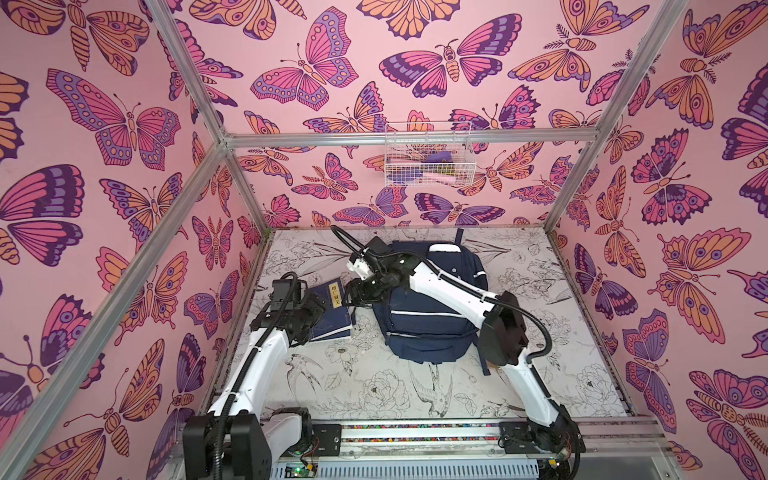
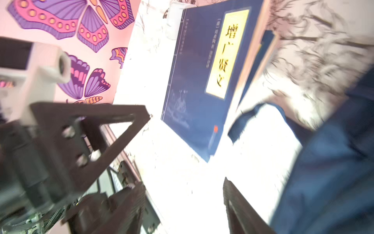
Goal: Pack books, pencil case, and school supplies into a backpack
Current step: Pick up the book.
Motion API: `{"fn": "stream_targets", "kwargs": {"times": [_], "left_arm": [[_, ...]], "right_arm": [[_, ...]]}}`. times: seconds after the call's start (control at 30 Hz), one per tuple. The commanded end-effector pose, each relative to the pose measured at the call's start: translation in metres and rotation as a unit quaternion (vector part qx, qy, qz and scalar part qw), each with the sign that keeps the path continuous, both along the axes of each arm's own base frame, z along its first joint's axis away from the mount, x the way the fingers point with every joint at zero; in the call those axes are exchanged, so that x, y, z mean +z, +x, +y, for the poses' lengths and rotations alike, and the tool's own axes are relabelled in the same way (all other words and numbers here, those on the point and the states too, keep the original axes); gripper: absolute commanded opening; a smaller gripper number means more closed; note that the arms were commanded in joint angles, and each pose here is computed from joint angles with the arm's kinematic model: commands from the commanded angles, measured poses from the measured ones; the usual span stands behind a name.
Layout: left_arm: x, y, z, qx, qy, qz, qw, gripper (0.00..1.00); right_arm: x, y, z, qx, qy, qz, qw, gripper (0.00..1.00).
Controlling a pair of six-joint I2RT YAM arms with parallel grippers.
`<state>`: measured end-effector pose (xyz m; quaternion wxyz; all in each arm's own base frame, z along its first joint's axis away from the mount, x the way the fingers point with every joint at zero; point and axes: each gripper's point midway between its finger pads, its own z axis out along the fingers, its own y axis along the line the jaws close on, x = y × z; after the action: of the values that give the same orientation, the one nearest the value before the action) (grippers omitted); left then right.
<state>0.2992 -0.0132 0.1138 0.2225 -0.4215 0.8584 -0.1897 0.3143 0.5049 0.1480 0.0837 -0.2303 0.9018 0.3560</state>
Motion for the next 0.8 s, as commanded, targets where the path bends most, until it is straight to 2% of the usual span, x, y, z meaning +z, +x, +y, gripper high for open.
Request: {"fn": "stream_targets", "kwargs": {"times": [0.0,0.1,0.3,0.57,0.77], "left_arm": [[-0.017,-0.002,0.0,-0.02,-0.008,0.025,0.999,0.93],[-0.031,0.001,0.001,-0.025,-0.01,0.049,0.998,1.0],[-0.051,-0.003,0.009,-0.015,0.0,0.074,0.997,1.0],[-0.052,0.006,-0.003,-0.042,-0.03,0.065,0.997,0.88],[-0.059,0.007,-0.012,-0.057,-0.053,0.069,0.995,0.85]], "right_arm": [[-0.012,0.0,0.009,0.013,-0.003,0.005,1.0,0.64],[-0.027,0.008,0.013,0.004,-0.01,0.003,1.0,0.66],[-0.059,0.018,0.012,-0.011,-0.022,0.025,0.999,0.68],[-0.086,0.014,0.016,-0.006,-0.025,0.052,0.998,0.68],[-0.092,0.015,0.018,-0.009,-0.017,0.066,0.998,0.69]]}}
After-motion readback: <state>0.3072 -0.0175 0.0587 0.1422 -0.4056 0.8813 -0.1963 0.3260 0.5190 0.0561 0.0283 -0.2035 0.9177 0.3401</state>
